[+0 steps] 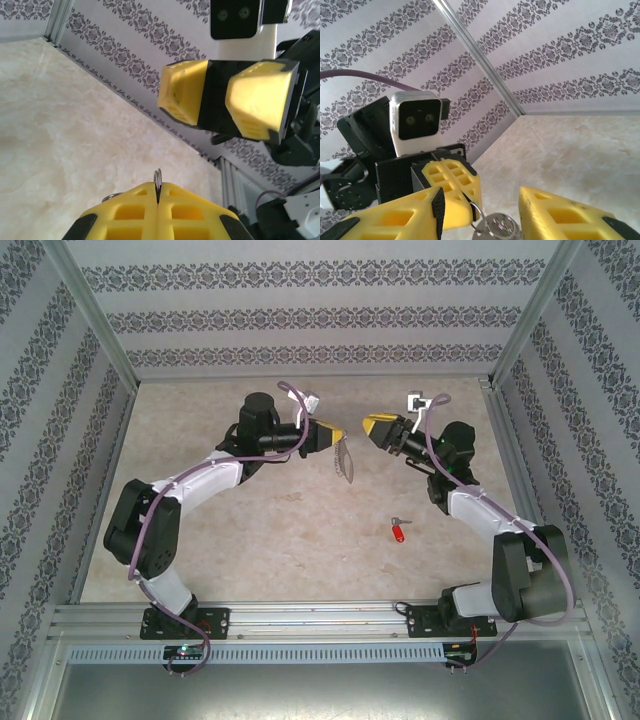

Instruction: Put the keys on the keyring

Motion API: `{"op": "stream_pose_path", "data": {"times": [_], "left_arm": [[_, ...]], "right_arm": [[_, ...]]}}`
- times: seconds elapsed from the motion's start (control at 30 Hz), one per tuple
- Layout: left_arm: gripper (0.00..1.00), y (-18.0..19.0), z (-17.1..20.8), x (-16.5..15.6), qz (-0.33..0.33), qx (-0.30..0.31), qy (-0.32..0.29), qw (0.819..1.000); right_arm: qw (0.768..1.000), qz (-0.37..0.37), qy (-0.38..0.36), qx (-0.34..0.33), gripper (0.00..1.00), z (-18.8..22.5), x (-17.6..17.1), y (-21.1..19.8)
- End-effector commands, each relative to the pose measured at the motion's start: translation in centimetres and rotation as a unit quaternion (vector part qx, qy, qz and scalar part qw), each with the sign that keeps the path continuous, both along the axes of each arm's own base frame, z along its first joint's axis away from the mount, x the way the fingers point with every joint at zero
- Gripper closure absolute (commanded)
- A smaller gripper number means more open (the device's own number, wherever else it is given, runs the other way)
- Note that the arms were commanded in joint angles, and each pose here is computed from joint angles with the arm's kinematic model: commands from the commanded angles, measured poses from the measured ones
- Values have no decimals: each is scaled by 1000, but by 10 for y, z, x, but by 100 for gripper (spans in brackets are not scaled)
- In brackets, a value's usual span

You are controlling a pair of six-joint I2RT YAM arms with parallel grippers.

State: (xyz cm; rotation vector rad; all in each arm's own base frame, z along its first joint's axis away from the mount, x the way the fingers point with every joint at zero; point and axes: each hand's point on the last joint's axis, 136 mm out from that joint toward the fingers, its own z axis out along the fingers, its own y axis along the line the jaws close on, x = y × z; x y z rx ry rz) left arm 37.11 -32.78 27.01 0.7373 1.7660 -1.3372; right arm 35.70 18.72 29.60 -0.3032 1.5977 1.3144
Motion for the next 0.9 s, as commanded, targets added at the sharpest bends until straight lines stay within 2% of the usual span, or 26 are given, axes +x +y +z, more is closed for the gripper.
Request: {"op": "stream_pose_path", "data": {"times": [0.0,0.17,0.4,0.87], "left_arm": [[100,2,29,-15,-26,45,-97,994],[100,3,33,-25,-60,74,-127,987],[100,-1,37,-35,-106,71,-133,983],[100,-6,41,-38,-126,51,-123,983]], "right_arm": [[1000,1,-6,1,56,3,-7,-2],[999,35,-10,-2,56,2,-16,5],[996,89,-19,-8,56,5,-28,24],[992,124,-23,-13,61,5,-34,42]]}}
